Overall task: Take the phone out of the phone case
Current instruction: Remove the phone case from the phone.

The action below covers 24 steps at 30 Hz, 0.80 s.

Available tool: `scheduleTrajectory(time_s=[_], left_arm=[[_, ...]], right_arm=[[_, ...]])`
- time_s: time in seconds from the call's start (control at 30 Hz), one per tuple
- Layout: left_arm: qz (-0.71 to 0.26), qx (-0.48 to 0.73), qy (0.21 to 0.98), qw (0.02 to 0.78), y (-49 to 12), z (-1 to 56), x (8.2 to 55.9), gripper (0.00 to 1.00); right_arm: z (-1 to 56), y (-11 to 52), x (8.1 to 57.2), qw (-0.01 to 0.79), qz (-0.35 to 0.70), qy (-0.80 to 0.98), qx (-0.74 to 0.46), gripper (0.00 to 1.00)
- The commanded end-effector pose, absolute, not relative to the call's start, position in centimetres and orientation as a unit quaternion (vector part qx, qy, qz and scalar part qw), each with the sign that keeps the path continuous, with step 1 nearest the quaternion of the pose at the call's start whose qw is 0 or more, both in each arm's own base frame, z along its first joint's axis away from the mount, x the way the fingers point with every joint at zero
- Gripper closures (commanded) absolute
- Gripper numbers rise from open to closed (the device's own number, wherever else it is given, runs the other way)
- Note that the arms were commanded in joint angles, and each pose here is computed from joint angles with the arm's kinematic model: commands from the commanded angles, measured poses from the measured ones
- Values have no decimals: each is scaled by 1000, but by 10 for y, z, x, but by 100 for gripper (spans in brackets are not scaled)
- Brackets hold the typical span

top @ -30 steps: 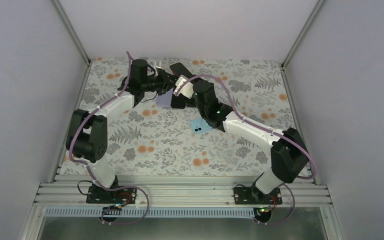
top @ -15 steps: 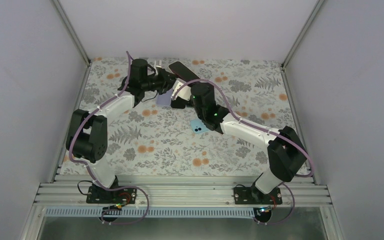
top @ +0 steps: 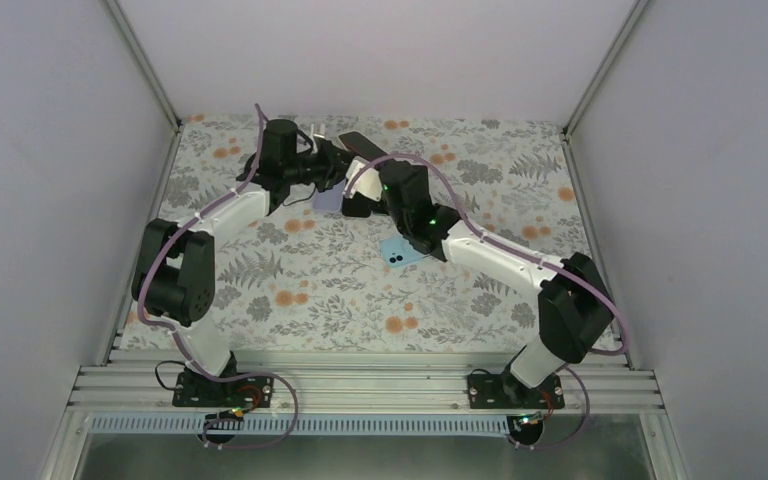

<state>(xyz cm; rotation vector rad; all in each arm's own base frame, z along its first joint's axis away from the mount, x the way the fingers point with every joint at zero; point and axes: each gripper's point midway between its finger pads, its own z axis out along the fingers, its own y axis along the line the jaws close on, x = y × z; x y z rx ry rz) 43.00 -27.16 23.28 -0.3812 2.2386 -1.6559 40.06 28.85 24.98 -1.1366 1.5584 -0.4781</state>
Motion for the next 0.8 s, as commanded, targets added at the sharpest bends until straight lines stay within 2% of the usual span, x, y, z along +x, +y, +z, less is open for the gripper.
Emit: scheduleTrajectory(time_s=[0.0,0.5,0.77], left_arm=[[-561,-108,806,158,-271,222,417,98],[-498,-110,838,192,-258,197,422,98],[-485,-114,846,192,-256,188,422,98]], right_arm=[[318,251,423,604,-199,685,-356,96],[341,233,434,614,-137,709,-319,96],[348,217,441,618,-139,713,-299,96]])
